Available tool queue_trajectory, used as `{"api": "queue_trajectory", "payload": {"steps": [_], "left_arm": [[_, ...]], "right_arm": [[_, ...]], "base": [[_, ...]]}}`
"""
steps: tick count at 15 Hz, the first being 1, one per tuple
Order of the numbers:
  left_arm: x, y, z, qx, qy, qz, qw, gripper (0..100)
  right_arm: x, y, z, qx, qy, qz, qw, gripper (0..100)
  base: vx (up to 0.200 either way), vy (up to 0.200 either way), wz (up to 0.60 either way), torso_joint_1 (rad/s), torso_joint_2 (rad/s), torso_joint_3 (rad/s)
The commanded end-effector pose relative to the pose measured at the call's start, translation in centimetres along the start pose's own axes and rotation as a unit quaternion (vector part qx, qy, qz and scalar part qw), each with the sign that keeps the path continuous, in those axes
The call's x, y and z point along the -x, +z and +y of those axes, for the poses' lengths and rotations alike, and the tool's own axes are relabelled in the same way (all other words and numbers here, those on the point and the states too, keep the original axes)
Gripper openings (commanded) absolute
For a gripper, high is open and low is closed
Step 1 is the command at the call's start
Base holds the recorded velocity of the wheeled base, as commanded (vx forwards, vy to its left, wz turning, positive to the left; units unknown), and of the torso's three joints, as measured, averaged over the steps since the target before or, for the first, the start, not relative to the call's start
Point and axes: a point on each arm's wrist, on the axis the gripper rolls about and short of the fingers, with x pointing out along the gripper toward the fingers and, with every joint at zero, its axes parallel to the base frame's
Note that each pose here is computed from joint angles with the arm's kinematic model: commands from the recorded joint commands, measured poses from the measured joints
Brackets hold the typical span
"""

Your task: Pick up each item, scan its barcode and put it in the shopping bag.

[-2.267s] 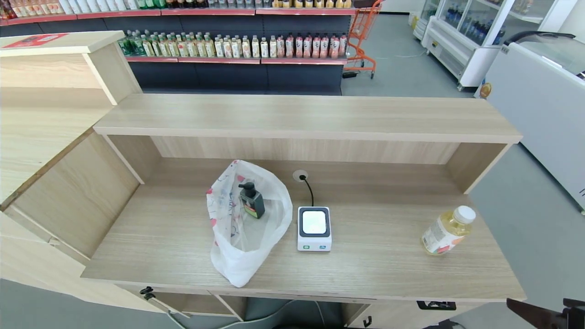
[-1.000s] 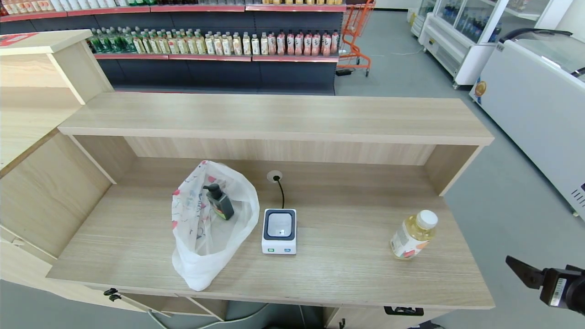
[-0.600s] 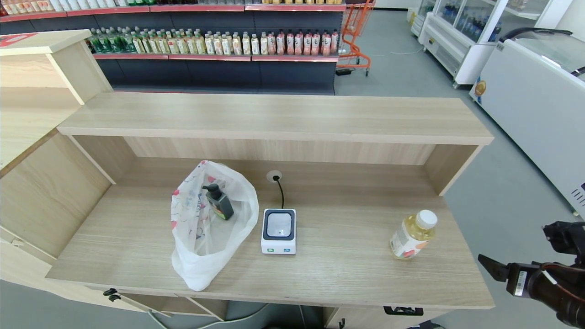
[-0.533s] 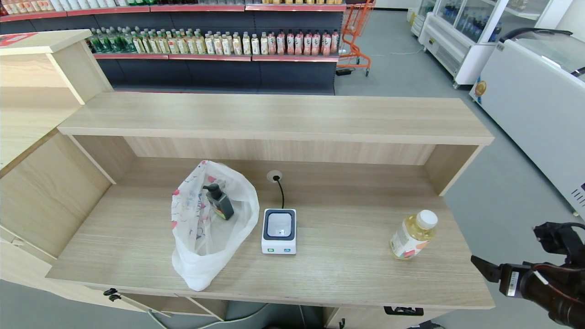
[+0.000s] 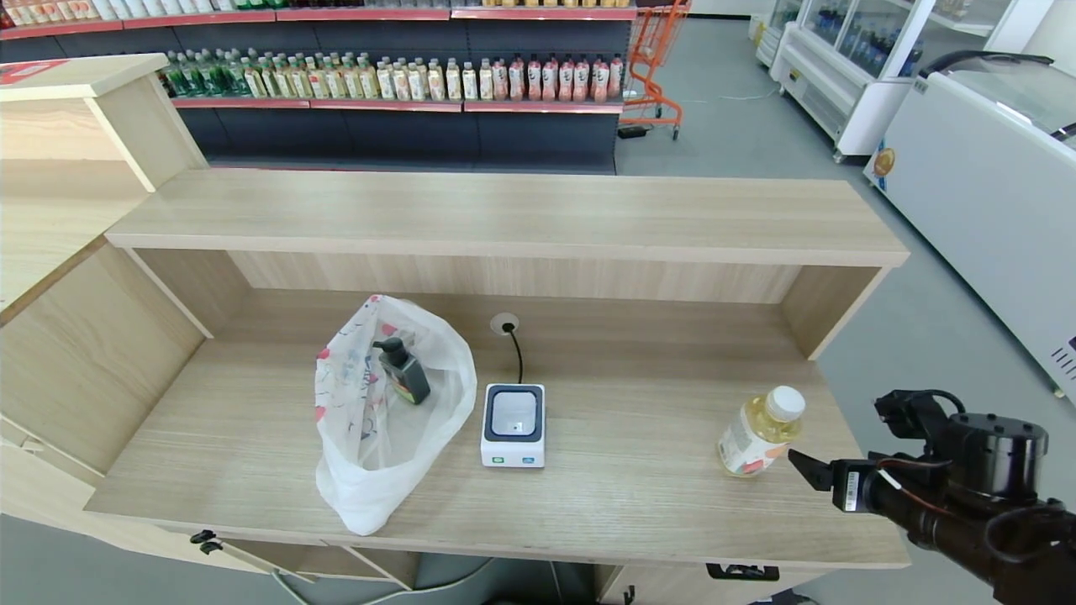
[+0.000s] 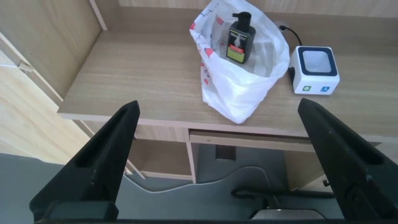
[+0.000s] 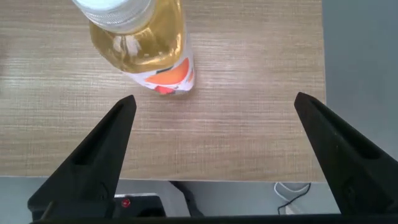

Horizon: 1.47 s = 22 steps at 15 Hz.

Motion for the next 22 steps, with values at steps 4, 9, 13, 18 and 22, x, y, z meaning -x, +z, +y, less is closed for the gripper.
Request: {"api": "queue_trajectory", "payload": {"steps": [4, 9, 13, 18, 22], "left_arm": [[0.0, 0.0, 0.0, 0.000, 0.000, 0.000, 1.0000, 100], [0.0, 0.0, 0.0, 0.000, 0.000, 0.000, 1.0000, 100], [0.0, 0.0, 0.0, 0.000, 0.000, 0.000, 1.0000, 100], [0.0, 0.0, 0.0, 0.000, 0.000, 0.001, 1.0000, 100], [0.0, 0.0, 0.0, 0.000, 0.000, 0.000, 1.0000, 100]], "right_arm": [[-2.8, -0.5, 1.6, 0.010, 0.039, 0.001, 0.999, 100], [-5.3, -1.0, 2.7, 0.019, 0.046, -0.009, 0.999, 100], [-6.9, -1.5, 3.9, 0.023, 0.062, -0.033, 0.997, 100], [-9.2, -2.0, 4.5, 0.021, 0.068, -0.046, 0.996, 100], [-10.7, -1.2, 5.4, 0.013, 0.079, -0.073, 0.994, 100]], "base": [[0.000, 0.000, 0.00, 0.000, 0.00, 0.000], [0.000, 0.000, 0.00, 0.000, 0.00, 0.000], [0.000, 0.000, 0.00, 0.000, 0.00, 0.000], [0.000, 0.000, 0.00, 0.000, 0.00, 0.000], [0.000, 0.000, 0.00, 0.000, 0.00, 0.000]]}}
